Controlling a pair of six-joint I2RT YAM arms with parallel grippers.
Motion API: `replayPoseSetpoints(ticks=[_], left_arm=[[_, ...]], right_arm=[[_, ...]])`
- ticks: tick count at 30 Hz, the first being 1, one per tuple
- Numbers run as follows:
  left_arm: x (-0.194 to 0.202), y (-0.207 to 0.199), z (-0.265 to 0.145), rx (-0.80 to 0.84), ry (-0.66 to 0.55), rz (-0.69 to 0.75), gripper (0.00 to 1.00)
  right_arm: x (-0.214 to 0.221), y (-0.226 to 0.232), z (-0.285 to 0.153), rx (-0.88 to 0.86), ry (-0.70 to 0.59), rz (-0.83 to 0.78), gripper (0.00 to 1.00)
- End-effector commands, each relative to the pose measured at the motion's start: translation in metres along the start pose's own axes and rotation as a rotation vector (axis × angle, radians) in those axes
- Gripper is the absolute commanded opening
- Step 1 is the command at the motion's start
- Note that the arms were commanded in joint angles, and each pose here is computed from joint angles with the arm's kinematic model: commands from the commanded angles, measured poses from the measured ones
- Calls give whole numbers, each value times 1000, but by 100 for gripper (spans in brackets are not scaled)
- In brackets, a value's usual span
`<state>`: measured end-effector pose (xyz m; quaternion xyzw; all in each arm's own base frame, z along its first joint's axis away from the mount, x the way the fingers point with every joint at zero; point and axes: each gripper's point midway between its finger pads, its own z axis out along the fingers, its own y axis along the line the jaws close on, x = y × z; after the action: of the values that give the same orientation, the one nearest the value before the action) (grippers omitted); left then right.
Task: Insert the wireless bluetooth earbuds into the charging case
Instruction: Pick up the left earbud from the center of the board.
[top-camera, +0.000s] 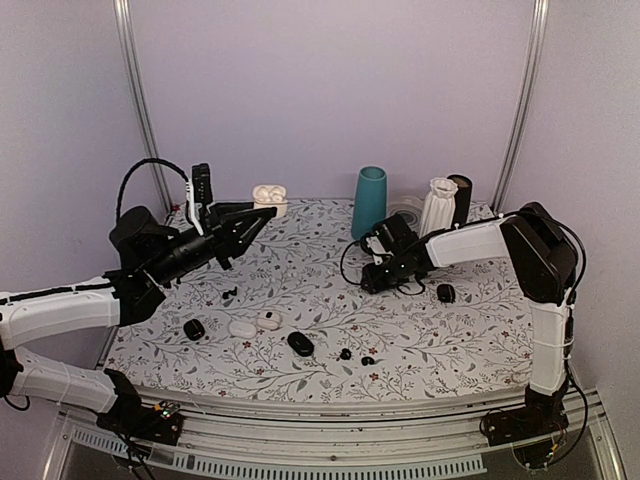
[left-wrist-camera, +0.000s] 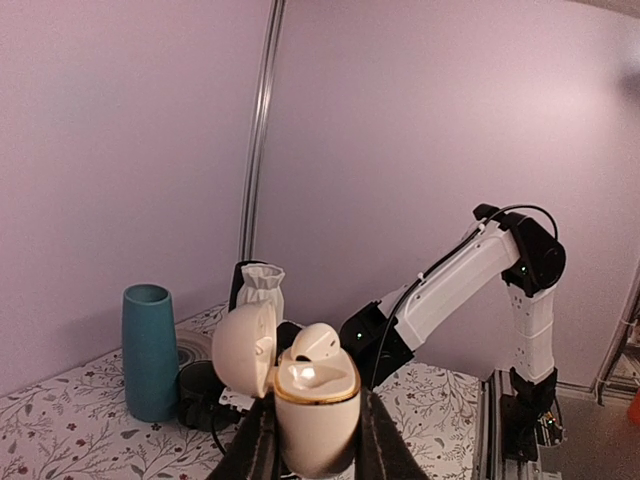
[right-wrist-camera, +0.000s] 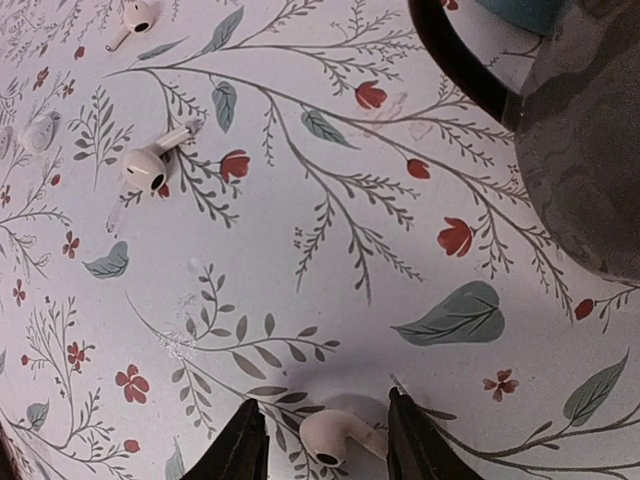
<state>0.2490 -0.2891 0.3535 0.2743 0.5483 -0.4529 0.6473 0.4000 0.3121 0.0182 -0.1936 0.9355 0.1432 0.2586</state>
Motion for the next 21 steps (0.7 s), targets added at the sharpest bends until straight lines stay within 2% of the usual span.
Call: replayPoseSetpoints(ticks=[1, 6, 21], left_arm=[[-13, 2, 4, 4, -24, 7, 0], [-12, 2, 6, 7, -22, 10, 0], [-11, 2, 3, 2, -24, 17, 0]], right_arm=[[21, 12, -3, -51, 77, 41, 41], [26, 29, -10, -93, 70, 62, 40], [12, 7, -6, 39, 68, 141, 40]])
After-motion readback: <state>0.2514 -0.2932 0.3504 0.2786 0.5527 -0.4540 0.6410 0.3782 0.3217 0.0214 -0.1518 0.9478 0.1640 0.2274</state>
